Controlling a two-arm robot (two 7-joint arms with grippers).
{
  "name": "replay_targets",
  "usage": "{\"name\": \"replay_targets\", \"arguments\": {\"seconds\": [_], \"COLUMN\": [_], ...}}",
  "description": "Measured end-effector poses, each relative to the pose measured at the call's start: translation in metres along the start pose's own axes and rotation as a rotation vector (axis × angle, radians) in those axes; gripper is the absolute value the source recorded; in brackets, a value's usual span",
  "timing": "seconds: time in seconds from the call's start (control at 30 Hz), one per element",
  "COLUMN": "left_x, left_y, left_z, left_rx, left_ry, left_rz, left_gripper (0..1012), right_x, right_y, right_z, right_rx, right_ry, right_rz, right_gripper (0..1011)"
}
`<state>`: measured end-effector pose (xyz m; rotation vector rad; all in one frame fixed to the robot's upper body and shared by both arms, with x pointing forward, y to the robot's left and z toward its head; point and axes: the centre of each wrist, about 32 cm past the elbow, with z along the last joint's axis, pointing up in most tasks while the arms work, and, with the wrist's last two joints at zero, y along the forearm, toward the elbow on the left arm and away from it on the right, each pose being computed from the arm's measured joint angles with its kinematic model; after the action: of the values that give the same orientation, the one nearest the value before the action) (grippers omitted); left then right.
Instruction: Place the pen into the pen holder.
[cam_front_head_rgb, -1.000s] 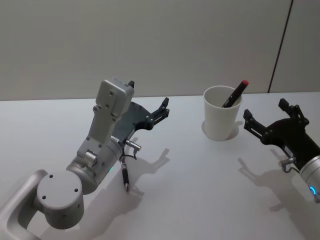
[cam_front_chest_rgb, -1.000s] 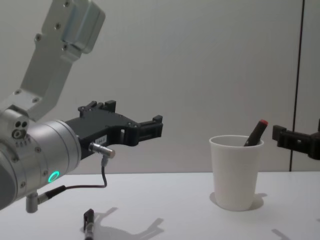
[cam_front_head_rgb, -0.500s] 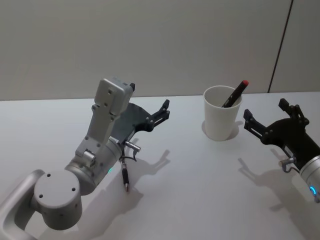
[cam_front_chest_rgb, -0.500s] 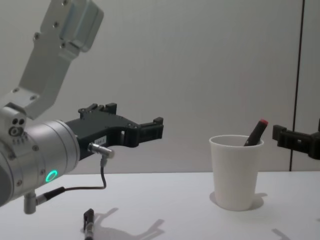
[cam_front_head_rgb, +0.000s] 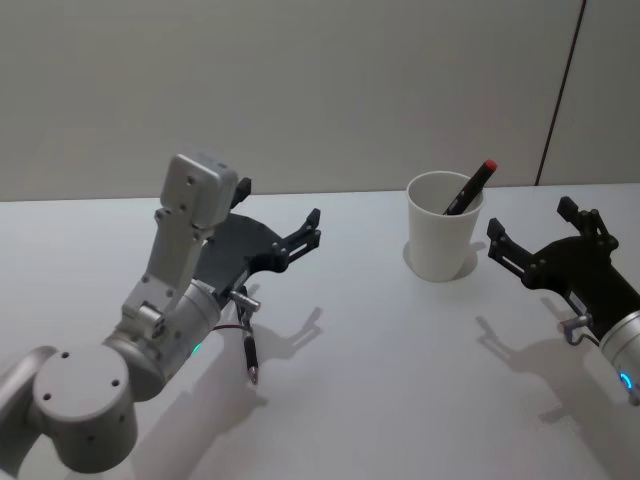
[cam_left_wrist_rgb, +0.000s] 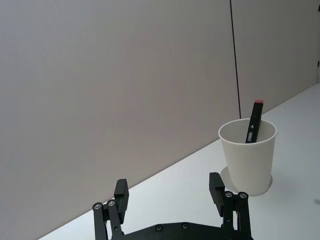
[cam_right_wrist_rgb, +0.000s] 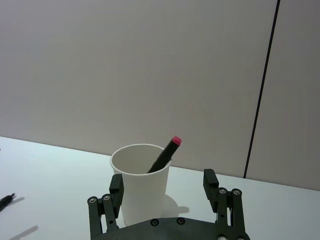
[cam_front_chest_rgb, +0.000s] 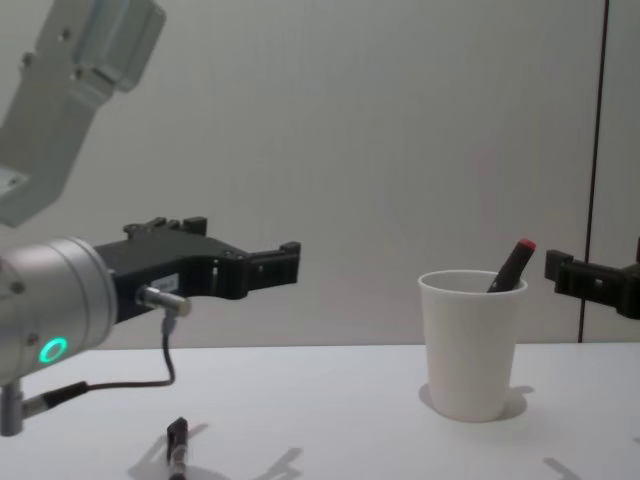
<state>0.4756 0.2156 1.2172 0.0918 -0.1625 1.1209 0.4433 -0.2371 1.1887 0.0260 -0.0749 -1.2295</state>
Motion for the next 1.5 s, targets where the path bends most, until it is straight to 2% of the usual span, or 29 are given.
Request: {"name": "replay_targets", "arguments": {"seconds": [0.47, 0.77, 1.17, 1.5], "left_x": [0.0079, 0.0092, 0.0053, -0.0002], "left_y": [0.0215, 0.032, 0.0418, 0.0458], "left_z": [0.0102, 0.019, 0.0328, 0.0416], "left_rx": [0.061, 0.111, 0.189, 0.26], "left_ry": [0.008, 0.01, 0.03, 0.047], "left_rz": [0.034, 0.04, 0.032, 0.039], "left_gripper": [1001, 1001, 1001, 1001], "right_x": [0.0, 0.0, 0.0, 0.0], "right_y": [0.0, 0.0, 0.0, 0.0], "right_z": [0.0, 0.0, 0.0, 0.0], "right_rx": [0.0, 0.0, 0.0, 0.0], "right_ry": [0.0, 0.0, 0.0, 0.0], "right_rz": [0.0, 0.0, 0.0, 0.0], "right_gripper": [1002, 1001, 1001, 1001]}}
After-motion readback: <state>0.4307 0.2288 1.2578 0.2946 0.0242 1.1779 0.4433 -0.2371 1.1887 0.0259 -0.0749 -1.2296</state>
